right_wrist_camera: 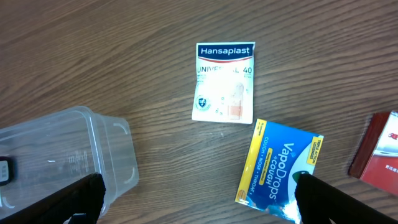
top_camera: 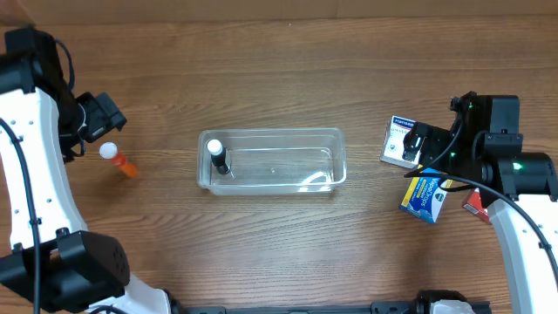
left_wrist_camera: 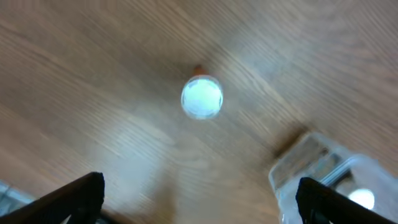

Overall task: Pack container
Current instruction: 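Move the left gripper to the orange tube and grasp it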

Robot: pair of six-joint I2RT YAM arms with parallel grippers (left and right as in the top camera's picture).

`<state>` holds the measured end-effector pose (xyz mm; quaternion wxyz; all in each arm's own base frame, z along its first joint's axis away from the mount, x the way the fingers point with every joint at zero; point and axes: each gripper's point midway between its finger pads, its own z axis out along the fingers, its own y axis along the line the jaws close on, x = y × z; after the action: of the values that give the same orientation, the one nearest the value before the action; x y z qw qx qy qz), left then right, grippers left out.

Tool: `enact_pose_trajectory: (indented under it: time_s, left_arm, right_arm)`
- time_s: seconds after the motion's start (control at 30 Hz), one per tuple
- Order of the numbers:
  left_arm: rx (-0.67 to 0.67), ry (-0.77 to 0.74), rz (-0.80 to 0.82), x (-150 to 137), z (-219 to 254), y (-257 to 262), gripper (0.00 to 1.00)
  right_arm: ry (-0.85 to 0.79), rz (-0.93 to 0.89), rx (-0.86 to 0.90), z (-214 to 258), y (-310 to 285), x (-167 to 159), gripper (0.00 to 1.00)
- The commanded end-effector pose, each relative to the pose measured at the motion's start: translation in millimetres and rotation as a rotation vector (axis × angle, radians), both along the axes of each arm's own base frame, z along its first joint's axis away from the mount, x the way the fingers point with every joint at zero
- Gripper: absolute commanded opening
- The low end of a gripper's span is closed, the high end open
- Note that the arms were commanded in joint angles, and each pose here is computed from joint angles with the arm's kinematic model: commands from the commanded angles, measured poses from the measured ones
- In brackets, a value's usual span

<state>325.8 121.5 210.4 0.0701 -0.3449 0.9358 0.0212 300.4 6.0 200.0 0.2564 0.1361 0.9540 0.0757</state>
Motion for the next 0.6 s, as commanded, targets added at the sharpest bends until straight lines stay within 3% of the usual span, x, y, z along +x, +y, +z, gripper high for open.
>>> enact_pose_trajectory:
  time_s: [0.0, 0.37, 0.57]
  left_arm:
    - [-0.023, 0.024, 0.049, -4, -31, 11, 1.00]
    - [-0.057, -0.013, 0.005, 9, -102, 6, 1.00]
    - [-0.014, -0.048, 0.008, 18, -107, 15, 0.89]
  right_arm:
    - [-0.035, -0.005, 0.003, 12, -1, 4, 1.00]
    - [-0.034, -0.004, 0.003, 12, -1, 3, 1.00]
    - [-0.033, -0.005, 0.003, 12, -1, 3, 1.00]
